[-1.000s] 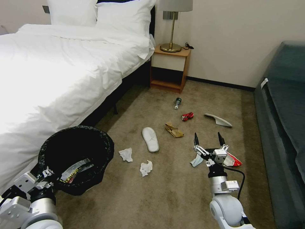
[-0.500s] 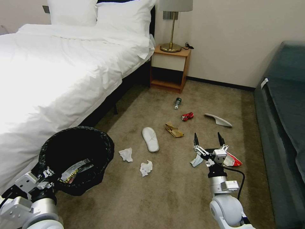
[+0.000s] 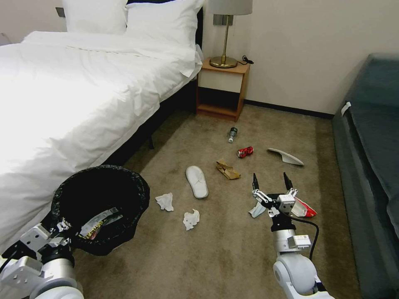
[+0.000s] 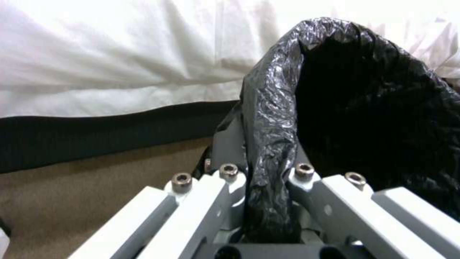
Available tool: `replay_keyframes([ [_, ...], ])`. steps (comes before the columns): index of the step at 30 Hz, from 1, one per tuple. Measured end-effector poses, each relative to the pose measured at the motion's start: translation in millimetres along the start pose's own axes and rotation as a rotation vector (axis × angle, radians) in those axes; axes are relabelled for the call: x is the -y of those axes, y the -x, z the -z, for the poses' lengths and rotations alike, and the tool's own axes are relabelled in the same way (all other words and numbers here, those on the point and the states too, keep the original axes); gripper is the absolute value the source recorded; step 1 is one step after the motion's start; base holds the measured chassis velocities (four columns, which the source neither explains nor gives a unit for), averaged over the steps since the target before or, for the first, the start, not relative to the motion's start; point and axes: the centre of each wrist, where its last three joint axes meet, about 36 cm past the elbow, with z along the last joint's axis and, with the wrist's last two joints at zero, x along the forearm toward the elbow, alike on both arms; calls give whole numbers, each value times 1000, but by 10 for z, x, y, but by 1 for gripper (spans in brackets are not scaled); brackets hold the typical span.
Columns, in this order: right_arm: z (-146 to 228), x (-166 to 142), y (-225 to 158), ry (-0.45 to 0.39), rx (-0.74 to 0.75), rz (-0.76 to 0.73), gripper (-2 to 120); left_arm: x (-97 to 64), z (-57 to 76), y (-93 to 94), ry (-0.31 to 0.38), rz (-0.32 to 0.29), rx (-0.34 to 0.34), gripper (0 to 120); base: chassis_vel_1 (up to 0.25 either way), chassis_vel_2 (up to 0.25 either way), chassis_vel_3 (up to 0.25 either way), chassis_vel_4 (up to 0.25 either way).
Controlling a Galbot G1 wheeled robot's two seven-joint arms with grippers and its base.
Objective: Pick up the trash bin, then pick up the garbage on the floor and place it into the trash bin.
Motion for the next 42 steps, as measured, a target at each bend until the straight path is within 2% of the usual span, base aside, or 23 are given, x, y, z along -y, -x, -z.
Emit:
replay_keyframes([
  [28,0,-4,-43,-7,-11,-4,100,-2,9,-18,4,-9,15,4,-3,7,5,-5],
  [42,3,-2,-37,-7,-8,-3,100,2,18,-28,1,-10,17,4,-176,176,177,-176],
])
